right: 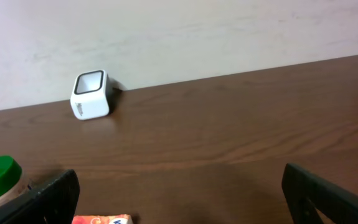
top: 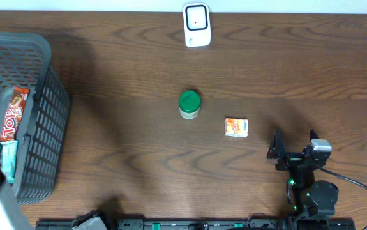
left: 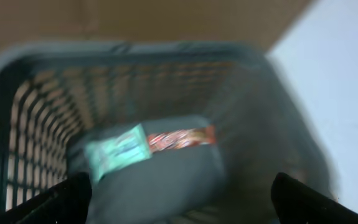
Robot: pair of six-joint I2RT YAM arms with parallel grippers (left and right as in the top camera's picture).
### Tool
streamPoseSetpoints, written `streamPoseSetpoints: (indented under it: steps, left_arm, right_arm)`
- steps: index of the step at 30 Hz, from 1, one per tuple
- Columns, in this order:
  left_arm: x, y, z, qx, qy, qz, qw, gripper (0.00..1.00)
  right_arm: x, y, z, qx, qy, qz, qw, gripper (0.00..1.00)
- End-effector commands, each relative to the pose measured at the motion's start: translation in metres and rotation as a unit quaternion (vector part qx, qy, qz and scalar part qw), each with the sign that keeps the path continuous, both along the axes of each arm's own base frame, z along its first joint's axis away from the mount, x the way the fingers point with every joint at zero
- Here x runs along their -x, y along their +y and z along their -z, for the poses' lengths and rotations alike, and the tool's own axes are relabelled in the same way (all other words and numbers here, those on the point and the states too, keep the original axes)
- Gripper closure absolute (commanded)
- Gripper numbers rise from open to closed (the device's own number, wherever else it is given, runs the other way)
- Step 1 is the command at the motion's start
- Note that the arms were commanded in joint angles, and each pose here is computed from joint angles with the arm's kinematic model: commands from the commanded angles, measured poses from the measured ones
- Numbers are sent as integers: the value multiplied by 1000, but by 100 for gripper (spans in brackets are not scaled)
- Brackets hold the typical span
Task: Scan the item barcode
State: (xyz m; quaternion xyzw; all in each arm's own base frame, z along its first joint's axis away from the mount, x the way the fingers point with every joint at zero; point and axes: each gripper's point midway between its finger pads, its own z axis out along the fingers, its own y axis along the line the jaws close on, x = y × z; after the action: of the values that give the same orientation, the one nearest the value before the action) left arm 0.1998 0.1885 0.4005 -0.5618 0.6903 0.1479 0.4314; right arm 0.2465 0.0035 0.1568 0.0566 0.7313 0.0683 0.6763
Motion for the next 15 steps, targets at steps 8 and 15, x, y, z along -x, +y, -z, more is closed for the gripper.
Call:
streamPoseSetpoints:
  steps: [8, 15]
  left_arm:
    - [-37, 55, 177, 147, 194, -104, 964, 8]
    - [-53, 81, 248, 140, 358, -40, 922, 8]
  right_arm:
    - [0, 2, 1, -3, 1, -4, 1000, 1]
    - [0, 2, 1, -3, 1, -4, 1000, 1]
